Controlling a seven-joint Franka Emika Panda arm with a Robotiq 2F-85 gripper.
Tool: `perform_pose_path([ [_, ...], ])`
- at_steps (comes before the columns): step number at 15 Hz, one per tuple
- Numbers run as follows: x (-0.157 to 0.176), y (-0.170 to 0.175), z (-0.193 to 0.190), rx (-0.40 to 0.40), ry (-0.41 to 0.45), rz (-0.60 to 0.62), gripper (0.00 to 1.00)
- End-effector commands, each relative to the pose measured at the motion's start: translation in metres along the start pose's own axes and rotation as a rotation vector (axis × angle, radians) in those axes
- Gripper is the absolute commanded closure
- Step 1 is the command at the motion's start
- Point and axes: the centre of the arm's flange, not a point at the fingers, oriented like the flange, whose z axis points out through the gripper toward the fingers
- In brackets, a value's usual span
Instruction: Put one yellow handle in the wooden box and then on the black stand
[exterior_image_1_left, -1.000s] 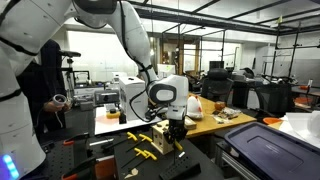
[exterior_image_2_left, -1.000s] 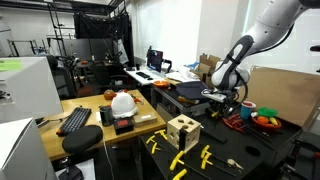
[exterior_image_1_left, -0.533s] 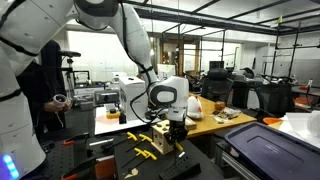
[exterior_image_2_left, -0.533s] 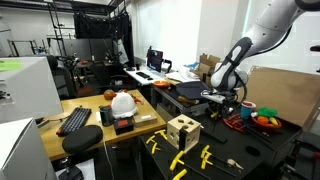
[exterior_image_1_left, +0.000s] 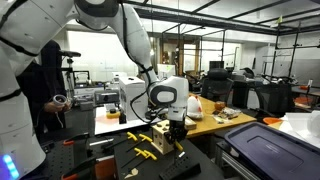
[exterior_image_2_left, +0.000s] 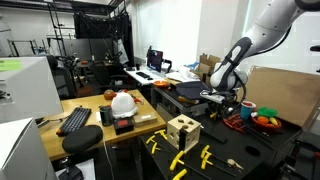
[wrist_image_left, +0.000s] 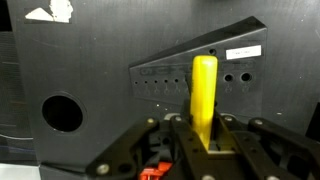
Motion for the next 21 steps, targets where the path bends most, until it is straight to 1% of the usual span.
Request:
perform_pose_path([
  [1,0.0040,-0.0042,-0.0003,0.028,-0.014,-0.011,0.96],
  [10,0.0083,-0.0060,-0.0028,0.041,-0.012,-0.008,0.96],
  [21,0.0104,-0.0026,-0.0044,0.034,-0.013,-0.024,0.96],
])
